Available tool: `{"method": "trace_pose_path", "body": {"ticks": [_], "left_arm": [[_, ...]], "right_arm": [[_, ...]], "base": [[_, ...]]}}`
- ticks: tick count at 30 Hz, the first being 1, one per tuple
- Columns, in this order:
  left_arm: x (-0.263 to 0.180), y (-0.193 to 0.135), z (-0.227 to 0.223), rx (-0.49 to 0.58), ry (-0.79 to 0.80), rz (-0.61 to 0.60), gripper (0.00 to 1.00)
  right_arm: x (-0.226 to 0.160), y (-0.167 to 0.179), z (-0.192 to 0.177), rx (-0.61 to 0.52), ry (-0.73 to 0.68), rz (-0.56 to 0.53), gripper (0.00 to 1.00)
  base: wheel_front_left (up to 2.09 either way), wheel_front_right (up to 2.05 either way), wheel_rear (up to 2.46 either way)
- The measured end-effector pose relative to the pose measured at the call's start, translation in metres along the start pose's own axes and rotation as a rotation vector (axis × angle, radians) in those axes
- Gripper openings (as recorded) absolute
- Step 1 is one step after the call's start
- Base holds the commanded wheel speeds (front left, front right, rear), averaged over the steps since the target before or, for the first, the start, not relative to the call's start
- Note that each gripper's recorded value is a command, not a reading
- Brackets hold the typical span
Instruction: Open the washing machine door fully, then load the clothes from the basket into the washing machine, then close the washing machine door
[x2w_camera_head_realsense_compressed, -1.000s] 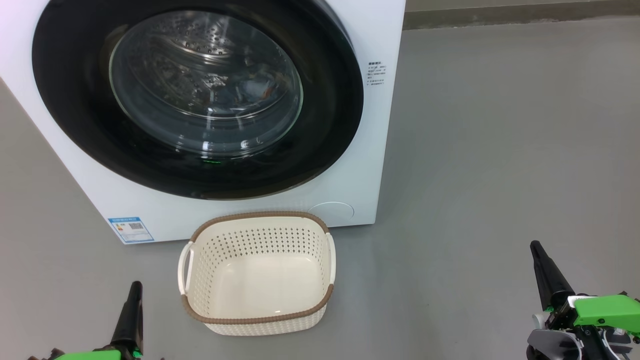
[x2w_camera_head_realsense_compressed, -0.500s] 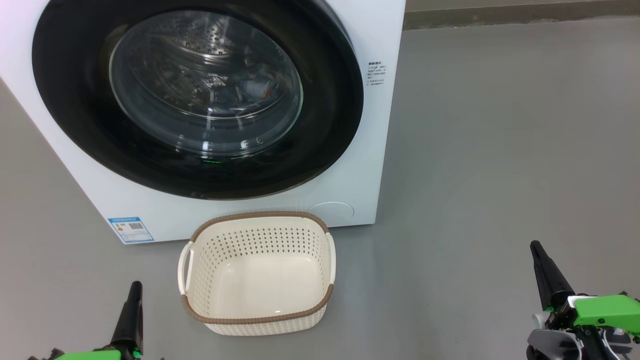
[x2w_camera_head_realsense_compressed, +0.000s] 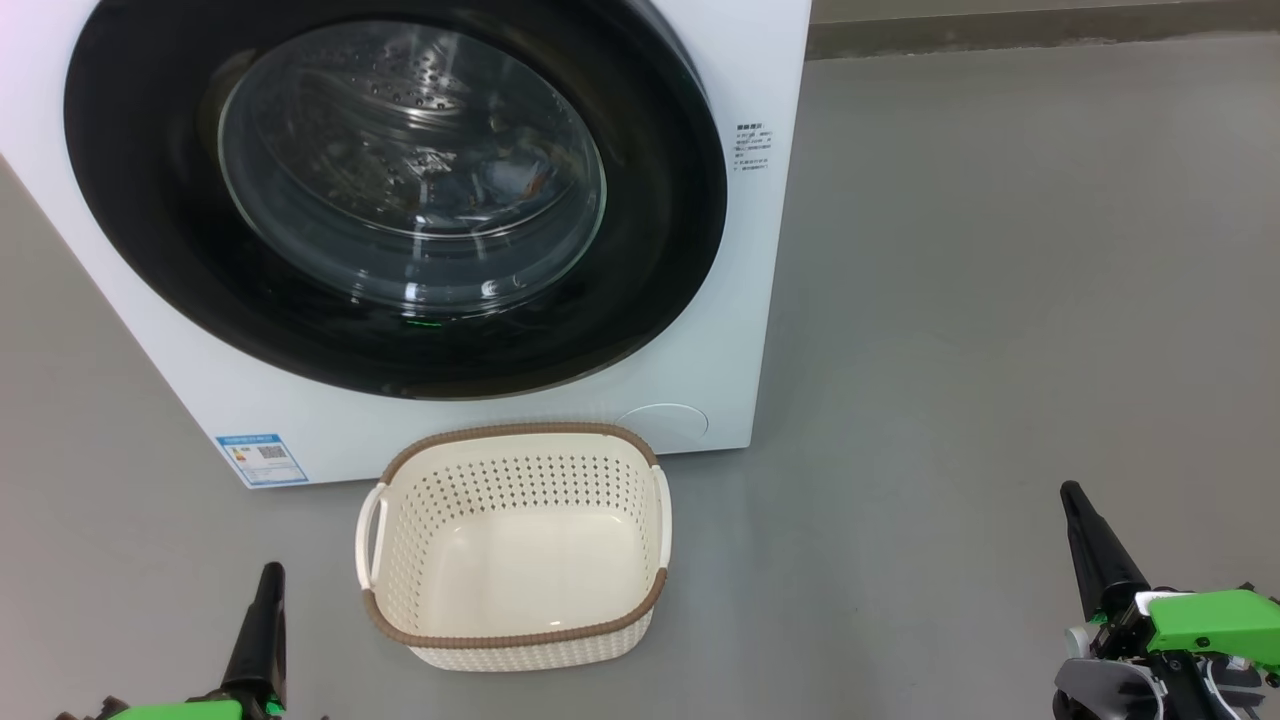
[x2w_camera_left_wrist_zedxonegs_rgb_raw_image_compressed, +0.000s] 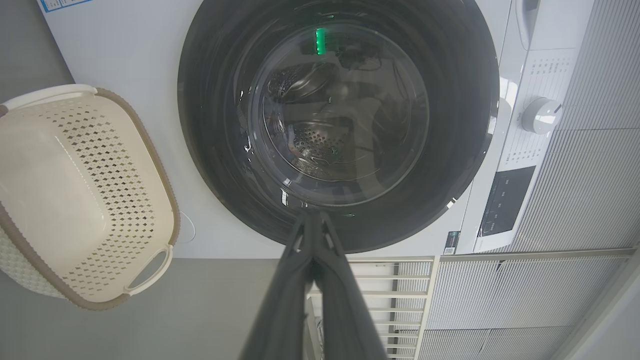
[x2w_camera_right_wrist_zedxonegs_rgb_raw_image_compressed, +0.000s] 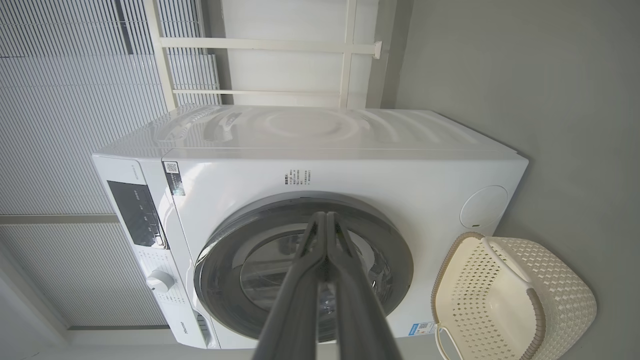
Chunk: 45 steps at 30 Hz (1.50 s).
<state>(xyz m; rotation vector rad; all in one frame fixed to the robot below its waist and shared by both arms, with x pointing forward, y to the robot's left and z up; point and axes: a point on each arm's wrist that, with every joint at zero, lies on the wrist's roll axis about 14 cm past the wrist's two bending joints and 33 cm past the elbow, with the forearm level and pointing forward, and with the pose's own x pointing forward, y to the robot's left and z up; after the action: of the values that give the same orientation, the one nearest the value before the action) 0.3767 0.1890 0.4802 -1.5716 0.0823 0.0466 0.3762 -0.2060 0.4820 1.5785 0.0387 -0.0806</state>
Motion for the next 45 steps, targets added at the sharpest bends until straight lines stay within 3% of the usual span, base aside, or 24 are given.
{"method": "trace_pose_path", "body": {"ticks": [45], "left_arm": [[0.0000,0.0000,0.0000,0.000,0.000,0.000,0.00]], "right_arm": [[0.0000,0.0000,0.0000,0.000,0.000,0.000,0.00]], "base": [[0.00,0.00,0.00]]}}
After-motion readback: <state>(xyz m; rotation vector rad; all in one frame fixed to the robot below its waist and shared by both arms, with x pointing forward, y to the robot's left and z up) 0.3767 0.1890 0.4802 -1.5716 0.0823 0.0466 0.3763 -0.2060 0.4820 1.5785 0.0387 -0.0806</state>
